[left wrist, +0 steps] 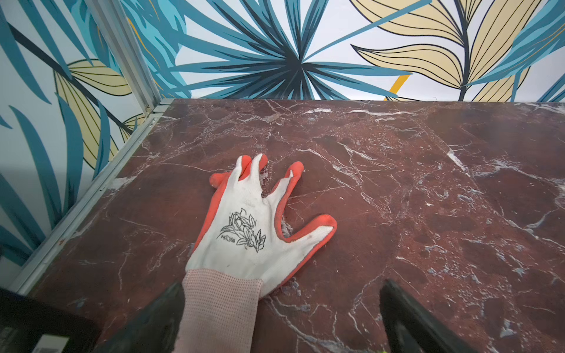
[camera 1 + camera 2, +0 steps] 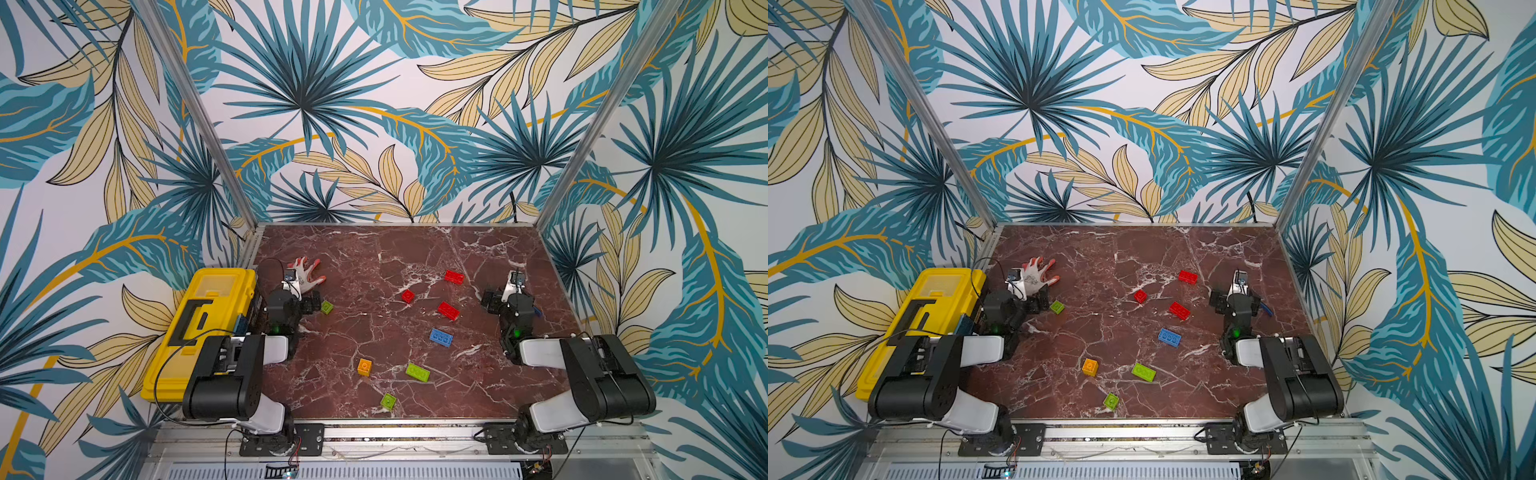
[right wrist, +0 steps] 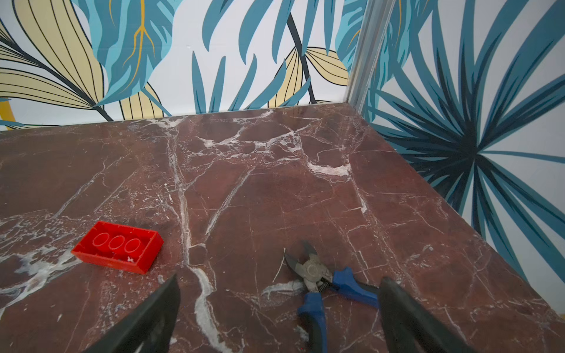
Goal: Assemble a carrot with lego
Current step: Pick up the lego brick from the center of the board.
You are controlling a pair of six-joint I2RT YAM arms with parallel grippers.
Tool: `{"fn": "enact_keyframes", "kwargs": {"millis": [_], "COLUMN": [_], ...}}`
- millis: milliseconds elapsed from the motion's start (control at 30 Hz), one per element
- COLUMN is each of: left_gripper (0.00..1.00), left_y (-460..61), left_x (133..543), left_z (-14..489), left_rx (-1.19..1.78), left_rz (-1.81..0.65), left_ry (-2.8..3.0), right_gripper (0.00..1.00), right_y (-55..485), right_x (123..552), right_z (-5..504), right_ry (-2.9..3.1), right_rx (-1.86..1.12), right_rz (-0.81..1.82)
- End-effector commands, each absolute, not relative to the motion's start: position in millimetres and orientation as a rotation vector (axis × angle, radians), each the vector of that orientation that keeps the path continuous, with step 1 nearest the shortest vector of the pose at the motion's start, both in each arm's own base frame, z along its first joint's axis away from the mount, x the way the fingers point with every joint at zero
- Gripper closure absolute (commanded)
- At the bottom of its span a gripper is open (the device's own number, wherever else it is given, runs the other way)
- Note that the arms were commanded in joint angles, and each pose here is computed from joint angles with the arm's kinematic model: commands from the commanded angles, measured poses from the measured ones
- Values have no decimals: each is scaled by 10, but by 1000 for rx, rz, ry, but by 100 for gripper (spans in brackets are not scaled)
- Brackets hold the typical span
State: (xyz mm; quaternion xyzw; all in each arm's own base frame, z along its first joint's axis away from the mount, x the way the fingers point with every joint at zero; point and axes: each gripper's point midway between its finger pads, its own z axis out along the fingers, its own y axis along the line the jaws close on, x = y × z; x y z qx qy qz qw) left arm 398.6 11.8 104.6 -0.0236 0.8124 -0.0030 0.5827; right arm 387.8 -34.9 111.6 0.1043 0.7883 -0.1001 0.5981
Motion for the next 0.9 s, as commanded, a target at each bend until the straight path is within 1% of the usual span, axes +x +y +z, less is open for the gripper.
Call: {"fn": "enact_keyframes", "kwargs": {"millis": [0,633,733,867], "left_gripper": [1,0,1,1], "left_y": [130,160,379,647], "left_x": [4046,4041,4010,3878], "left_z": [1140,1149,1319,1692], "left_rx": [-50,-57,-184,-377], "left_rz": [11,-23,71,184], "left_ry": [1864,1862,1809,1816], "right_gripper": [1,0,1,1], "right_y": [-370,-378,-376,-358], "right_x": [3912,3893,3819,3709], "right_z": [1161,1194,1344,1781], "right_ry": [1811,1793,1773,1769], "right_rx": [244,248,250,263], "right_rz": [-246,-255,-264,-262]}}
